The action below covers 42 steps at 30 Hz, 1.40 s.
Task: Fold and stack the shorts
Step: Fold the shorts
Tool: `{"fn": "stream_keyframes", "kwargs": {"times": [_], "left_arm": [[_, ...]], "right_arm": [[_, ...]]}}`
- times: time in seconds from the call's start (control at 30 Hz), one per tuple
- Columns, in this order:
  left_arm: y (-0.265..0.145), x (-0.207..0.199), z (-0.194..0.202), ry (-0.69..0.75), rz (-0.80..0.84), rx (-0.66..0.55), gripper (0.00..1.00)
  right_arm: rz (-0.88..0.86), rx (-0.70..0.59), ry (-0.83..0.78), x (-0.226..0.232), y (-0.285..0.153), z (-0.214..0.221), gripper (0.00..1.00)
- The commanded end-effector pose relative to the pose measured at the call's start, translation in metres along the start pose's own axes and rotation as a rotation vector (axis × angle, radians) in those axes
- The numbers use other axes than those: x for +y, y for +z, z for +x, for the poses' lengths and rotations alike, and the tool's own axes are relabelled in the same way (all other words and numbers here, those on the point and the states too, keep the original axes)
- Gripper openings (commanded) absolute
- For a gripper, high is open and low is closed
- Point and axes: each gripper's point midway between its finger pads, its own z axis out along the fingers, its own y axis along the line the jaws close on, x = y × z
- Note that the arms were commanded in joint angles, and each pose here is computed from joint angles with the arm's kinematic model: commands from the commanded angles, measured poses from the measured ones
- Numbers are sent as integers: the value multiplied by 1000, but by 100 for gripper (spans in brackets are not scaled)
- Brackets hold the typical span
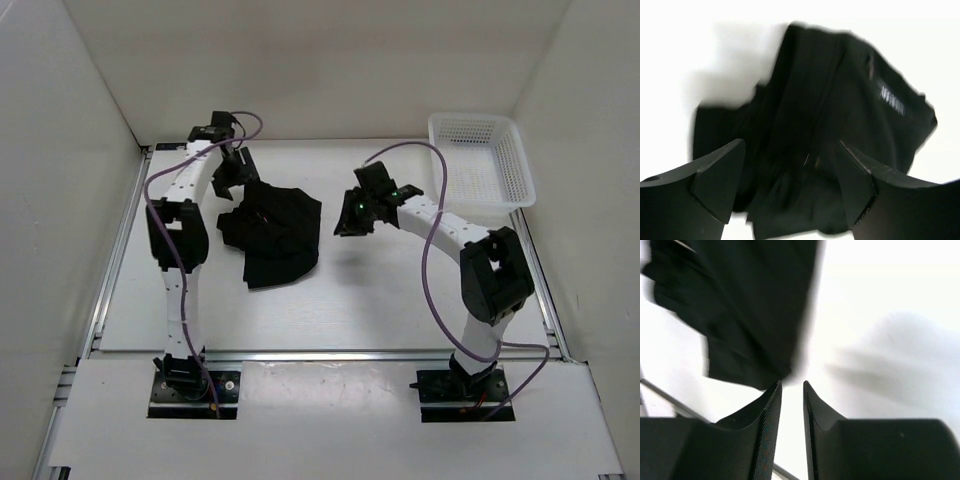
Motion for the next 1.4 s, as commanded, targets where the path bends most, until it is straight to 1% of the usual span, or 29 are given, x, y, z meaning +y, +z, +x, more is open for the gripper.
{"fn": "stream_keyframes", "kwargs": {"times": [0.0, 0.03, 0.07, 0.1, 0.13, 0.17, 0.2, 0.23, 0.27, 0.3, 0.33, 0.4, 0.43, 0.47, 0.5, 0.53, 0.6, 0.73, 0.8, 0.87, 0.93, 0.97, 1.0, 1.03, 1.07, 1.13, 1.17, 1.23, 1.37], "left_arm": [[9, -12, -3, 4, -49, 14, 84], [28, -18, 5, 17, -47, 48, 84], [30, -21, 2, 6, -45, 44, 84], [37, -23, 7, 5, -30, 69, 81], [40, -24, 10, 4, -20, 85, 75], [45, -26, 13, 4, -7, 98, 65], [48, -30, 15, 3, 20, 105, 51], [34, -39, 13, 12, 47, 82, 15], [30, -37, 17, -2, 42, 90, 10], [22, -38, 16, -2, 47, 81, 10], [-2, -42, 8, 1, 73, 34, 10], [-18, -43, 17, 11, 79, 32, 10], [-27, -43, 17, 11, 83, 24, 10], [-47, -44, 15, 12, 100, -6, 10], [-50, -41, 26, 12, 102, 24, 10], [-55, -39, 29, 12, 102, 25, 10], [-73, -39, 39, 12, 128, 32, 10], [-87, -29, 73, 18, 147, 103, 10], [-103, -28, 82, 28, 173, 99, 10], [-102, -14, 100, 16, 150, 134, 10], [-108, 2, 103, -8, 139, 112, 10], [-98, 14, 117, -34, 112, 152, 10], [-93, 19, 118, -44, 111, 147, 18], [-90, 26, 121, -53, 94, 146, 34], [-81, 37, 135, -79, 65, 192, 45], [-77, 46, 137, -96, 46, 171, 64], [-73, 53, 149, -121, 18, 195, 75], [-73, 61, 149, -136, 1, 162, 100], [-64, 87, 151, -201, -45, 145, 100]], "right_arm": [[21, -21, -15, -13, -16, 8, 29], [21, -20, -15, -14, -19, 11, 29], [35, -16, -13, -19, -20, 16, 29], [28, -37, -10, -18, -26, 10, 29], [40, -19, -5, -23, -25, 16, 29], [33, -29, -8, -20, -29, 14, 29], [31, -43, -3, -21, -33, 10, 29], [36, -35, -1, -23, -32, 13, 29], [41, -49, -3, -23, -35, 11, 29], [41, -50, -3, -23, -35, 11, 29], [36, -57, -16, -21, -36, 8, 29], [27, -38, -14, -21, -33, 11, 31], [27, -38, -23, -20, -31, 9, 38], [10, -25, -35, -13, -28, 12, 49], [1, -27, -56, -8, -29, 12, 68], [-2, -18, -63, -4, -25, 14, 74], [-29, -7, -111, 16, -18, 17, 77], [-30, 39, -189, 39, 1, 31, 77], [-36, 43, -198, 44, 4, 33, 77], [-40, 47, -205, 47, 4, 36, 77], [-40, 47, -205, 47, 4, 36, 78], [-35, 54, -203, 45, 7, 38, 78], [-29, 62, -202, 42, 8, 41, 78], [-33, 66, -209, 45, 9, 44, 78], [-28, 74, -207, 43, 12, 45, 78], [-23, 81, -206, 40, 13, 48, 78], [-15, 76, -206, 39, 13, 47, 80], [-15, 76, -206, 39, 13, 47, 80], [-6, 79, -197, 36, 14, 44, 80]]}}
